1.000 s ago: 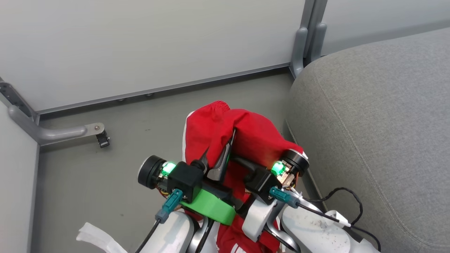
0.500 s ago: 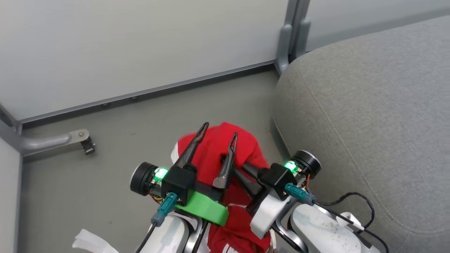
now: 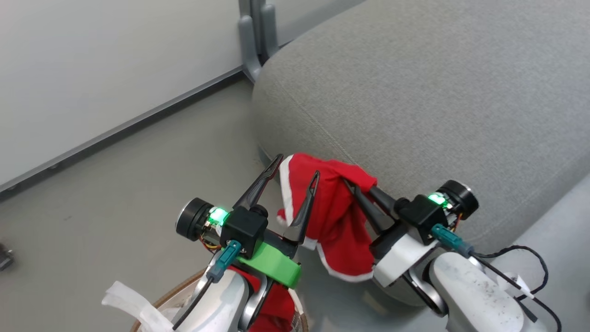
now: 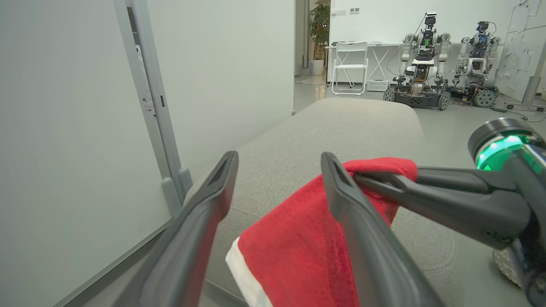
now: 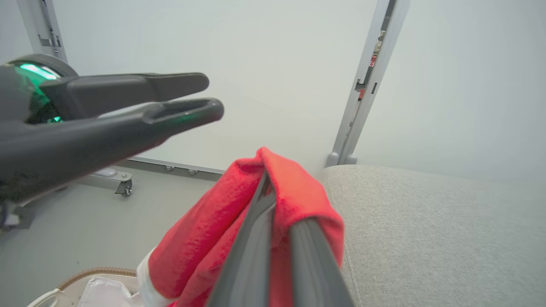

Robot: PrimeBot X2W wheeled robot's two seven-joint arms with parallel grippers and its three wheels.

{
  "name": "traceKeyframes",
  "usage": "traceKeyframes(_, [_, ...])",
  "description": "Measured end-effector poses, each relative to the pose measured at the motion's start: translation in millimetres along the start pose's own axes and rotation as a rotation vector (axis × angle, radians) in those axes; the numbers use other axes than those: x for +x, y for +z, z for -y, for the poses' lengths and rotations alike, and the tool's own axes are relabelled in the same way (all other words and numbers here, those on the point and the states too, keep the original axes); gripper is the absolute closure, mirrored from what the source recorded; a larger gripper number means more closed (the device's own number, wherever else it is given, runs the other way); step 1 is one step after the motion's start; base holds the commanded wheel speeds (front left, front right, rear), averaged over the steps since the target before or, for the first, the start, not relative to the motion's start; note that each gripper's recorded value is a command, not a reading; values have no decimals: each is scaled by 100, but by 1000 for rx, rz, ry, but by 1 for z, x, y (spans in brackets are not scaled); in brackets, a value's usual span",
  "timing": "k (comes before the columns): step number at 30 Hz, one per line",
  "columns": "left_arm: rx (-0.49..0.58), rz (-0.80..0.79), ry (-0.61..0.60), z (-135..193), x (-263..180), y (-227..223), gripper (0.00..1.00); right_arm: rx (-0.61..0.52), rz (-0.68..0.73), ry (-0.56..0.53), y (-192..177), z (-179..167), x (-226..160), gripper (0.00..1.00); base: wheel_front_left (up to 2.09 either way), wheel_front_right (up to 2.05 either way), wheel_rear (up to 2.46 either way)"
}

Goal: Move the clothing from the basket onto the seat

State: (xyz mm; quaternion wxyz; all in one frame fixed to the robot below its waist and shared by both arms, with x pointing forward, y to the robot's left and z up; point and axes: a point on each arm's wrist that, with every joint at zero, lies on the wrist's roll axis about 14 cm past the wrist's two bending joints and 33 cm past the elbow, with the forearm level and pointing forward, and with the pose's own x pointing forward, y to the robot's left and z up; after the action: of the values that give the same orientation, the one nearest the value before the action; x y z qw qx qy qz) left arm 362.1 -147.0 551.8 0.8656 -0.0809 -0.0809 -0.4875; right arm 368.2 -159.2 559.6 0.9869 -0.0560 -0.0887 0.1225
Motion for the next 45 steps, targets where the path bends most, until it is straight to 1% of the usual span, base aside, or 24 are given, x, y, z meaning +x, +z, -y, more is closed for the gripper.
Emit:
traceKeyframes(2, [-19,-9,-61,13,10,-7,0,-38,-17,-62,-2,24,-11,100,0,0,0])
traceKeyframes(5, [-47,-28,-107,21,19,-19,0,-83,-47,-122,-6,49,-19,100,10,10,10])
traceKeyframes(10, [-93,-61,-123,19,24,-41,0,-187,-83,-125,-7,73,-11,100,6,6,6])
traceKeyframes(14, [-106,-91,-104,9,24,-59,0,-277,-77,-113,4,95,11,100,0,0,0])
traceKeyframes(16, [-102,-104,-85,0,23,-68,0,-295,-59,-122,14,108,27,100,0,0,0])
traceKeyframes(18, [-100,-116,-69,-9,22,-76,0,-350,-63,-101,19,117,40,100,0,0,0])
traceKeyframes(23, [-109,-145,-41,-26,16,-98,0,-462,-52,-141,41,163,74,100,0,0,0])
traceKeyframes(29, [-111,-156,-1,-54,14,-117,0,-538,-68,-209,42,210,112,100,0,0,0])
traceKeyframes(32, [-116,-170,28,-69,9,-128,0,-530,-99,-245,25,228,125,100,0,0,0])
traceKeyframes(36, [-123,-189,85,-92,-1,-142,0,-444,-143,-311,-13,245,135,100,0,0,0])
traceKeyframes(38, [-129,-207,113,-101,-9,-150,0,-400,-185,-332,-39,249,135,100,0,0,0])
traceKeyframes(40, [-135,-231,142,-109,-18,-161,0,-362,-266,-340,-79,247,128,99,0,0,0])
traceKeyframes(41, [-139,-240,154,-113,-22,-165,0,-336,-291,-345,-95,244,125,94,0,0,0])
traceKeyframes(42, [-142,-250,167,-116,-26,-169,0,-306,-316,-350,-112,240,122,75,0,0,0])
traceKeyframes(43, [-145,-259,181,-120,-30,-172,0,-290,-343,-348,-127,235,119,53,0,0,0])
traceKeyframes(44, [-146,-265,196,-124,-34,-175,0,-273,-368,-345,-141,230,115,9,0,0,0])
traceKeyframes(45, [-147,-271,207,-127,-37,-177,0,-255,-388,-347,-152,227,110,0,0,0,0])
